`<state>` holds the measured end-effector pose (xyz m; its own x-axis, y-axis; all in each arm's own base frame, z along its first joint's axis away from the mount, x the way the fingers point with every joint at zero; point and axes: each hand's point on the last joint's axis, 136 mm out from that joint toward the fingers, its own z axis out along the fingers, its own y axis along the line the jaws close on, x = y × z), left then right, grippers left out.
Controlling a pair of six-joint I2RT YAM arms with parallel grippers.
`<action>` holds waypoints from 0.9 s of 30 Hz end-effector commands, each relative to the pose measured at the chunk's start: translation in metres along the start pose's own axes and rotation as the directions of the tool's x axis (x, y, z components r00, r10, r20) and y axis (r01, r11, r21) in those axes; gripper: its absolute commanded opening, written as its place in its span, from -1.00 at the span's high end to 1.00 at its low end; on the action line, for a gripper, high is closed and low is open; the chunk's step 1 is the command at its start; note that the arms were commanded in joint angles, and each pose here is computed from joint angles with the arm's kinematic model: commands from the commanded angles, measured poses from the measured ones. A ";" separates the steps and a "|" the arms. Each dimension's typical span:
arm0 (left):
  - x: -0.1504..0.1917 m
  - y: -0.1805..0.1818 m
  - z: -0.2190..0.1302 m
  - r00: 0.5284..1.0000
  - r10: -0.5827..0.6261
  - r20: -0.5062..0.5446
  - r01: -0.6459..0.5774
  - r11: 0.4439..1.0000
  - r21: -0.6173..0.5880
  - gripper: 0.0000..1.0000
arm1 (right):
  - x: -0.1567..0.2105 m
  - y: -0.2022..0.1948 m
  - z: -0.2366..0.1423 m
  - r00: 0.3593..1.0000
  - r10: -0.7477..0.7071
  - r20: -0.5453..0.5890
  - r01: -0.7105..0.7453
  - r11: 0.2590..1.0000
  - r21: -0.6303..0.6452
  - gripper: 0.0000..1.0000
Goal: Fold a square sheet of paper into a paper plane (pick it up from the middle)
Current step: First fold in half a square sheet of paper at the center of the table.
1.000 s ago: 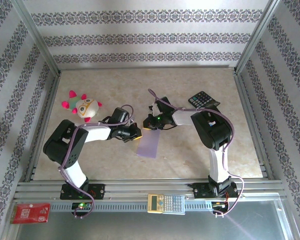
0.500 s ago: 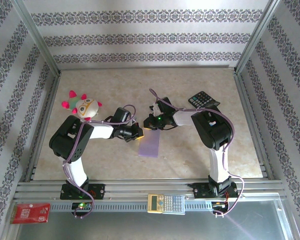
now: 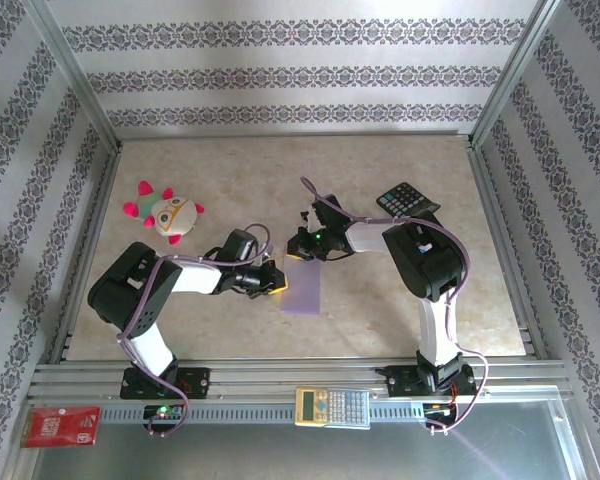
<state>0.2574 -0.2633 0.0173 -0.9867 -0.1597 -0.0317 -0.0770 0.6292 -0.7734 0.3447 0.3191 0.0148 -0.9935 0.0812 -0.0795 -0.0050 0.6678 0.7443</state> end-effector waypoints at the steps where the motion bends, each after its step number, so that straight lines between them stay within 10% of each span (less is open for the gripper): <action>1: 0.044 0.016 0.007 0.992 -0.074 -0.103 0.071 0.997 -0.035 0.97 | 0.028 -0.080 0.005 0.991 0.135 -0.010 -0.128 0.956 0.263 1.00; 27: 0.097 0.033 -0.008 0.984 -0.068 -0.162 0.038 0.982 -0.186 1.00 | 0.031 -0.084 0.004 0.991 0.136 0.000 -0.130 0.947 0.294 1.00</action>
<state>0.1935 -0.2696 0.0156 -0.9938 -0.1104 0.0120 -0.0843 0.6799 -0.7285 0.3453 0.3160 0.0141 -0.9894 0.1154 -0.0885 0.0150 0.6863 0.7272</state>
